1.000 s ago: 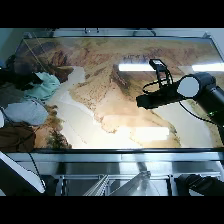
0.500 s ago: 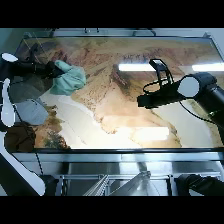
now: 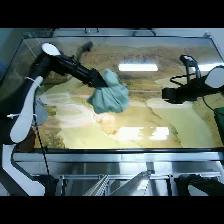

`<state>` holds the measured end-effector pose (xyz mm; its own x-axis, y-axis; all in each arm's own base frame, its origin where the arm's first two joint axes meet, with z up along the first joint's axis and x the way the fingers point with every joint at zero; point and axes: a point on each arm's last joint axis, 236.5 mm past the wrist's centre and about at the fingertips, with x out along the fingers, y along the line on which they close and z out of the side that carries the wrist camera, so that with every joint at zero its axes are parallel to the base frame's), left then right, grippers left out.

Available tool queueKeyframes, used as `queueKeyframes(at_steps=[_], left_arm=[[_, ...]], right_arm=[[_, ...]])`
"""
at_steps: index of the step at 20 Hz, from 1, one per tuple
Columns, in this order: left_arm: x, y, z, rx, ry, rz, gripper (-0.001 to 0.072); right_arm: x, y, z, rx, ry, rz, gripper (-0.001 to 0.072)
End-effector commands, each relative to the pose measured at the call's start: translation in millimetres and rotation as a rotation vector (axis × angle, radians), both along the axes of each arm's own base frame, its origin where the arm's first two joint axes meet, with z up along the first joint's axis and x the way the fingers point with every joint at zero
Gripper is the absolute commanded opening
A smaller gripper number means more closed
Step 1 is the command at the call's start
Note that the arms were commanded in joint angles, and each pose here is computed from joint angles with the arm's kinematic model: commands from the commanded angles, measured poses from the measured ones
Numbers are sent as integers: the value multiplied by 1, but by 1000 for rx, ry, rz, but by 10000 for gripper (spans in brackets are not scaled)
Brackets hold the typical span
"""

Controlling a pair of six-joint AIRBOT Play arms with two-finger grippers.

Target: Fold the shirts.

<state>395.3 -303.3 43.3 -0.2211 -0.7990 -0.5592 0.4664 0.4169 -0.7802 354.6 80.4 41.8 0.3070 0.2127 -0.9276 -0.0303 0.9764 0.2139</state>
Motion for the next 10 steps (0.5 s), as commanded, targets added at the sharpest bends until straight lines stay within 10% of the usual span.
queueKeyframes(at_steps=[1,2,3,5,7,8,10], left_arm=[[-52,-51,-30,24,63,-83,199],[-59,-56,-37,30,71,-87,559],[-61,-61,-40,34,71,-83,715],[-55,-57,-36,29,61,-76,714],[-46,-33,-20,27,77,-83,712],[-42,-12,-20,71,100,-80,712],[-39,43,-39,246,172,-55,695]], right_arm=[[-2,-29,-2,-11,24,-43,18],[-2,-28,-2,-13,21,-34,18],[-2,-26,-2,-7,21,-26,19],[-3,-13,1,36,16,16,31],[-10,12,7,125,20,108,437],[-11,31,13,193,3,172,510],[-13,69,25,351,-40,298,499]])
